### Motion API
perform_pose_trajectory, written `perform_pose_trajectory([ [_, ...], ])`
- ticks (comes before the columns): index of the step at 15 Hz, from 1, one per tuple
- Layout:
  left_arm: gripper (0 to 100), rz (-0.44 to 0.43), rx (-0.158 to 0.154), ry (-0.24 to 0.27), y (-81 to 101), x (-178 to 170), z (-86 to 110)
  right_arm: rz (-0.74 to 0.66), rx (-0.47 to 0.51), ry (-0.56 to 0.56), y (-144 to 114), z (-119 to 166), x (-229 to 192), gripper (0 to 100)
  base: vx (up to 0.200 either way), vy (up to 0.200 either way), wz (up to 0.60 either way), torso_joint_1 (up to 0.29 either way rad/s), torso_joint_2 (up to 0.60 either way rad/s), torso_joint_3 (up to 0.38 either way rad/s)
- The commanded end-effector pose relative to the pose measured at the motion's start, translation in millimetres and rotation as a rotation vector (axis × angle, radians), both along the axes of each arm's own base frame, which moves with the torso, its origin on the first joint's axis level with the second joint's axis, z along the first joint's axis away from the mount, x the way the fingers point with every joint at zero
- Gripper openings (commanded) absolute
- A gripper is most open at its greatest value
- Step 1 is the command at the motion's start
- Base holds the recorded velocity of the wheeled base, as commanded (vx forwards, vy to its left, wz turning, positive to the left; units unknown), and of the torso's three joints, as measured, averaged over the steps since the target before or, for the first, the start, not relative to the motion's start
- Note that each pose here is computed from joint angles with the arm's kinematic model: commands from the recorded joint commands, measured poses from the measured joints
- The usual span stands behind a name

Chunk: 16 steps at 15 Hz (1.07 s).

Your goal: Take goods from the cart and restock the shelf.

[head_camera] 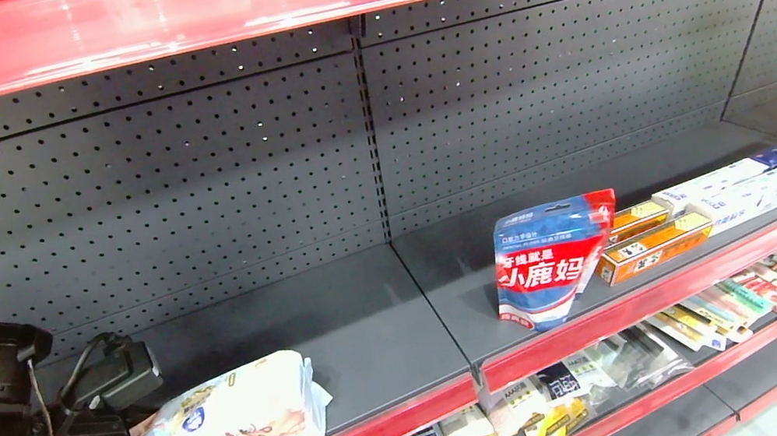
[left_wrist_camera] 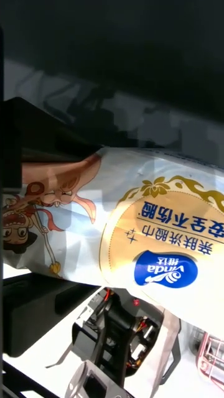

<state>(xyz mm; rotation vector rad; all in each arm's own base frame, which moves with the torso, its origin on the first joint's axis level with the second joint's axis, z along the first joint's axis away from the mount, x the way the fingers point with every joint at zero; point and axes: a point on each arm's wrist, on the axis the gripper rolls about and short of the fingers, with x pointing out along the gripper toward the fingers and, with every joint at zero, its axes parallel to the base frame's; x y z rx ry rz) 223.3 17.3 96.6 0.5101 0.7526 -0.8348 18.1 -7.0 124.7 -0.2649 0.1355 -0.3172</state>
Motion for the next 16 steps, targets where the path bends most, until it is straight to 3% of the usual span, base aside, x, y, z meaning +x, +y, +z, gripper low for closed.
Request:
perform_pose_trajectory([
  [1, 0, 0.000, 0.000, 0.005, -0.3, -3.6, -1.1, 0.000, 0.000, -0.002, 0.0, 0.6, 0.0, 0, 0.000, 0.000, 0.00, 0.000, 0.00, 0.000],
  [4, 0, 0.002, -0.002, 0.014, -0.2, -5.0, -3.0, 0.000, -0.001, -0.003, 0.0, 1.0, 0.0, 0, 0.000, 0.000, 0.00, 0.000, 0.00, 0.000],
  [8, 0, -0.018, -0.032, 0.012, -0.8, -9.6, -3.5, 0.000, -0.001, -0.008, 0.0, 2.4, 0.0, 0, 0.000, 0.000, 0.00, 0.000, 0.00, 0.000],
  [16, 0, -0.013, -0.025, 0.009, -0.4, -7.7, -4.0, -0.003, -0.002, -0.012, 0.0, 3.3, -0.2, 0, 0.000, 0.000, 0.00, 0.000, 0.00, 0.000],
])
